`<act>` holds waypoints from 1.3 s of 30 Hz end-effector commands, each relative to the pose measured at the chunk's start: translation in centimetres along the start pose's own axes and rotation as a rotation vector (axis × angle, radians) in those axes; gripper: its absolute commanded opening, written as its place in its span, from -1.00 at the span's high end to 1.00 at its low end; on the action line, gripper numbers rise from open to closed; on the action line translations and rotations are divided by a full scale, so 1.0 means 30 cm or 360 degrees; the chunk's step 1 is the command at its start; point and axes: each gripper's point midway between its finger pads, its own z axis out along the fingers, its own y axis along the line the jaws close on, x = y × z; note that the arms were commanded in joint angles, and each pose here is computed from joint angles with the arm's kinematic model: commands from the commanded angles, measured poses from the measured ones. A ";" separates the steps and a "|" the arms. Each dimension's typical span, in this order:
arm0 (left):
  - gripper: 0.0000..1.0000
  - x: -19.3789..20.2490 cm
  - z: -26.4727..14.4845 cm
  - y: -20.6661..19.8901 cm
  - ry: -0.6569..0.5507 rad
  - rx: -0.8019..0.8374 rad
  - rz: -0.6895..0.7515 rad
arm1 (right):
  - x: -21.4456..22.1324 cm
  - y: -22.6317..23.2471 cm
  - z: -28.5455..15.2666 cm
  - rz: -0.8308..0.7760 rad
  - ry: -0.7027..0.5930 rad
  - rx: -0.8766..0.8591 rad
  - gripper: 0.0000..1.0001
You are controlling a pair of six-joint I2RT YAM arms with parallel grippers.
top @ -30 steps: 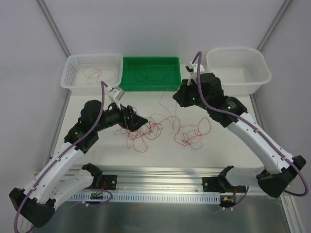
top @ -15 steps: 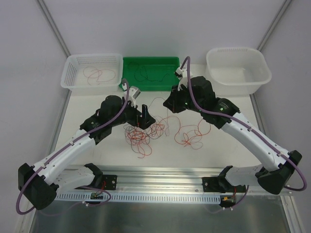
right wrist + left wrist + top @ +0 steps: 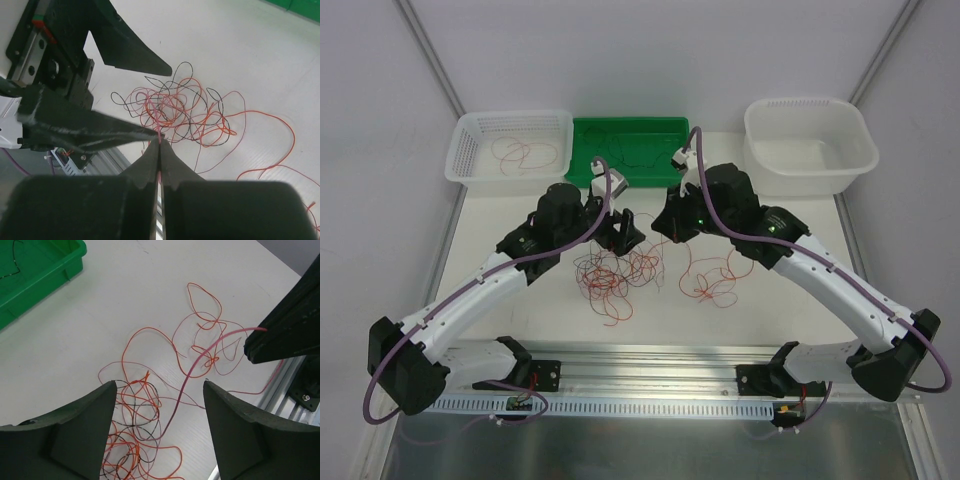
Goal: Untangle the cables
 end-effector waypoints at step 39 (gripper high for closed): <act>1.00 -1.094 -0.554 0.937 -0.1090 -0.1167 -0.0294 | 0.423 -0.321 -0.337 -0.0044 0.0061 0.0618 -0.99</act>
